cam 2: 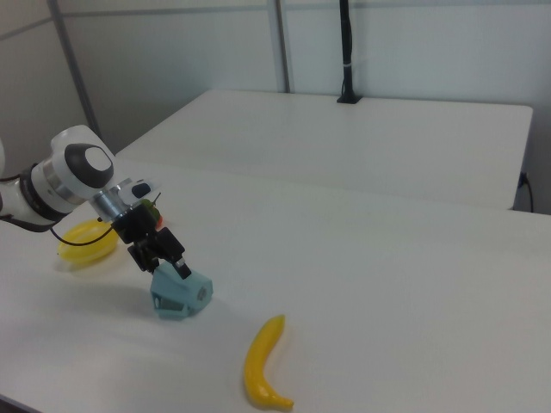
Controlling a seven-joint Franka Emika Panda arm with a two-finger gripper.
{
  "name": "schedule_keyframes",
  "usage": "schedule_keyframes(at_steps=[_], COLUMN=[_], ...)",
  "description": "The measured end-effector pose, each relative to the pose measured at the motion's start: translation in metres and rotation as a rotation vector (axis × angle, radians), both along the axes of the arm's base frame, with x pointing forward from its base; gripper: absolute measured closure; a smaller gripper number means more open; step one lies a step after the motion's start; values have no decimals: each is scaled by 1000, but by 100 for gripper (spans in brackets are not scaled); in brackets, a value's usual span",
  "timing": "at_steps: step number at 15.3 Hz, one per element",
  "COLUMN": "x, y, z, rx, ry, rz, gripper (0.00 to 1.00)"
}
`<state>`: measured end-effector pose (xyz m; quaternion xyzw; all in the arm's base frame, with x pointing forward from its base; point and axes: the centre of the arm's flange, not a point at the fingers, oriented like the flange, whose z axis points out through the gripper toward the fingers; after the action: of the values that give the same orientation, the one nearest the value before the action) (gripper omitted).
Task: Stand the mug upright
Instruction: 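Move the gripper down over the tipped light-blue mug and grasp it, then rotate the held mug upward so its opening faces up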
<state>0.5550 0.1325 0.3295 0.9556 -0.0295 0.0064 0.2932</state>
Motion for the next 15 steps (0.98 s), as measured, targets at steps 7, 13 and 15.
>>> schedule_keyframes(at_steps=[7,13,15], x=[-4,-1,0], y=[-12,-19,-21], z=[-11,1,8], rx=[-42,-47,-32], ry=[18,-3,-9], rz=[14,7,-5], gripper=[36,65,70])
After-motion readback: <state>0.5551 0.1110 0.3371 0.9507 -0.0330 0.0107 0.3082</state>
